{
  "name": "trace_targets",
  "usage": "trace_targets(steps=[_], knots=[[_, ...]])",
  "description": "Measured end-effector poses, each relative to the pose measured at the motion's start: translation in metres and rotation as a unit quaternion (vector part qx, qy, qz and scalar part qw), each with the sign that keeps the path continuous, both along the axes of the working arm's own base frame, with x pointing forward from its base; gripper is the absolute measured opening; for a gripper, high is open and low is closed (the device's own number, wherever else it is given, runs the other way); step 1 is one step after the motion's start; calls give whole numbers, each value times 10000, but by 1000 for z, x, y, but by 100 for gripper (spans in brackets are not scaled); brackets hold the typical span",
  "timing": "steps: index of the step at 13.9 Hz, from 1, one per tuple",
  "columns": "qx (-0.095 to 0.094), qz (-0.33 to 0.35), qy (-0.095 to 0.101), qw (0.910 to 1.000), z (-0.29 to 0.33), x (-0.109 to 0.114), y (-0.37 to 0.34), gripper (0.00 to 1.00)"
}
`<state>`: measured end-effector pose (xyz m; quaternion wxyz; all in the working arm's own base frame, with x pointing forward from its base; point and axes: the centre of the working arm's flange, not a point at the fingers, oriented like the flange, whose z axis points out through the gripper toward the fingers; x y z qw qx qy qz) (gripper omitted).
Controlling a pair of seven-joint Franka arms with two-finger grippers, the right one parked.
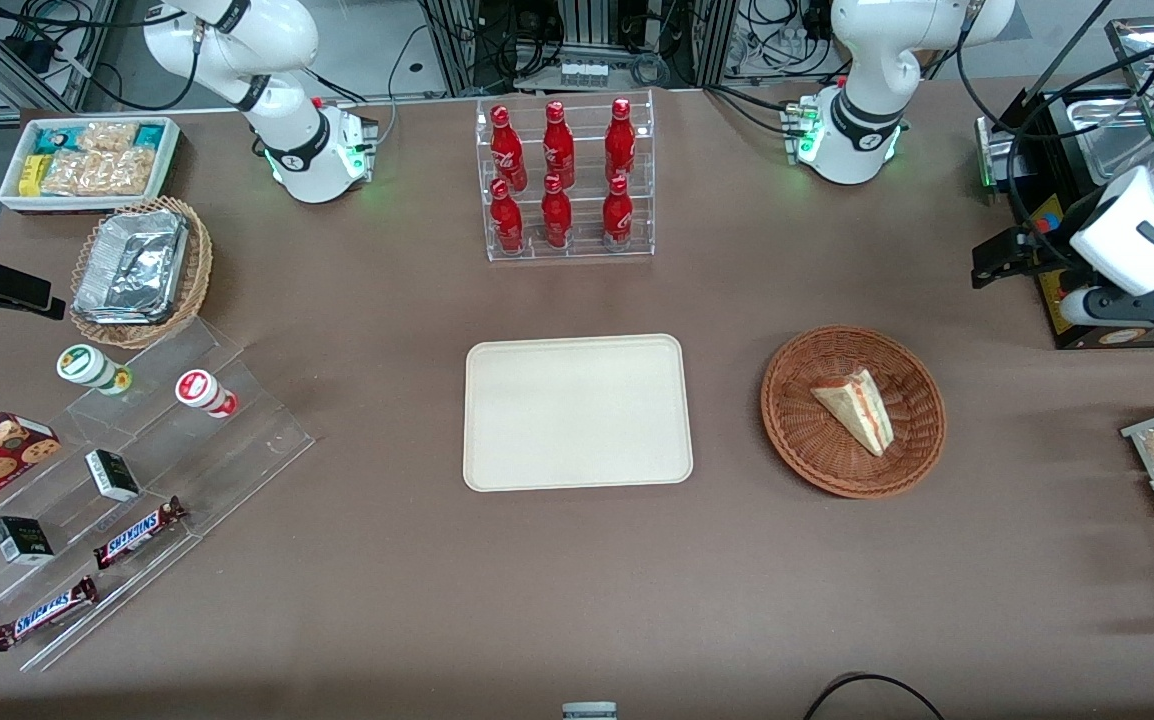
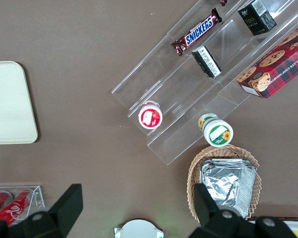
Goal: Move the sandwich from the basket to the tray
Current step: 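Move the left gripper over the wrapped sandwich in the wicker basket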
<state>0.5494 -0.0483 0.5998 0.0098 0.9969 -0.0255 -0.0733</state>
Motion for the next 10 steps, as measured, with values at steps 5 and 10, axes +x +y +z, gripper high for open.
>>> trace_targets(steps=[5, 10], knots=[[1, 9, 32, 10000, -16, 7, 0, 100], [4, 24, 40, 10000, -89, 19, -2, 100]])
